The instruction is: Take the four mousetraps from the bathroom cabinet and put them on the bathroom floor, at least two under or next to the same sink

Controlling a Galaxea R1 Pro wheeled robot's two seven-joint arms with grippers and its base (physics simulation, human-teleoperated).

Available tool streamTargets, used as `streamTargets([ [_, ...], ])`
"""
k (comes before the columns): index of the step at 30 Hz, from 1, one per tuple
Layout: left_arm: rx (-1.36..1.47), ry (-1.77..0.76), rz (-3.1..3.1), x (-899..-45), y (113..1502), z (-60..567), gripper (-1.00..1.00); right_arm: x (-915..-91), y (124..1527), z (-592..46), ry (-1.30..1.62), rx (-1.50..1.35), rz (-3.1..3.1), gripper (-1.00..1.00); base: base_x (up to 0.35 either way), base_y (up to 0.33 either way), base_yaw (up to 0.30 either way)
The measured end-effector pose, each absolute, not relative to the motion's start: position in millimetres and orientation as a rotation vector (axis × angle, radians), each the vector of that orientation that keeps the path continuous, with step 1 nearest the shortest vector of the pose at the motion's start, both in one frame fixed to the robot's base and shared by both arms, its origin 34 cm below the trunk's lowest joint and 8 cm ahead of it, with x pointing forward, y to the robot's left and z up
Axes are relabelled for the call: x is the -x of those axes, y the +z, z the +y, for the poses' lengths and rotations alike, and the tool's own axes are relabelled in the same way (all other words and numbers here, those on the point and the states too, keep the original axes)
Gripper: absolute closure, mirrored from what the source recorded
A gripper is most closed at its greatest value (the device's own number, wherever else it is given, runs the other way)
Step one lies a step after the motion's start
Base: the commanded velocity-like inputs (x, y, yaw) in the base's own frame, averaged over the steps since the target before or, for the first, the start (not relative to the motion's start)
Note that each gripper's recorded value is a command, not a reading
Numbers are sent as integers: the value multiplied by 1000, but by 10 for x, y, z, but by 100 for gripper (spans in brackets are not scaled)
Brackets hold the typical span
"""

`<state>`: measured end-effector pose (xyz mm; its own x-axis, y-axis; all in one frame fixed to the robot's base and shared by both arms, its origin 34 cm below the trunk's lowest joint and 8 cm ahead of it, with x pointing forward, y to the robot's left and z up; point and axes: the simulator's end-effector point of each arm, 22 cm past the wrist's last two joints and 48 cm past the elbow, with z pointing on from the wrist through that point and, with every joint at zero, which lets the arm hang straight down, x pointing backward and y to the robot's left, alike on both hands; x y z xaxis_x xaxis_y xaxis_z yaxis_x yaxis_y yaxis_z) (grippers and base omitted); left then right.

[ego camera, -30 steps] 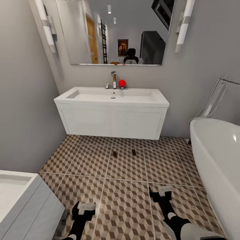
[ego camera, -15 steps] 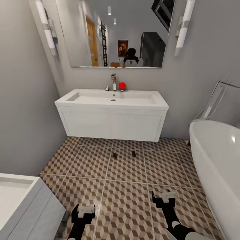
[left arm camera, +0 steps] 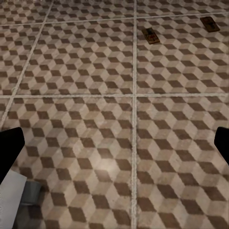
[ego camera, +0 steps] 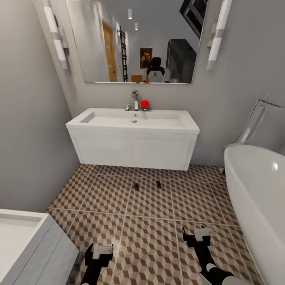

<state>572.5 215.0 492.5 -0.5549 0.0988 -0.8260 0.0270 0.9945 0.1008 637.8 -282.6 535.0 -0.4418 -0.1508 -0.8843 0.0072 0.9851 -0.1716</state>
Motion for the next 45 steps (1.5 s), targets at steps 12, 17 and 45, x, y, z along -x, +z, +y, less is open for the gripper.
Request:
streamTargets([
  [12, -87, 95, 2163, -5732, 5135, 2158, -100, -6392, 5572, -2922, -195, 103, 2022, -100, 0, 0, 0],
  [17, -87, 96, 2165, -5733, 5221, 2161, -100, -6397, 5658, -2910, -193, 102, 2024, -100, 0, 0, 0],
  [45, -87, 93, 2165, -5758, 5700, 2145, -100, -6400, 6121, -2927, -204, 95, 2030, -100, 0, 0, 0],
])
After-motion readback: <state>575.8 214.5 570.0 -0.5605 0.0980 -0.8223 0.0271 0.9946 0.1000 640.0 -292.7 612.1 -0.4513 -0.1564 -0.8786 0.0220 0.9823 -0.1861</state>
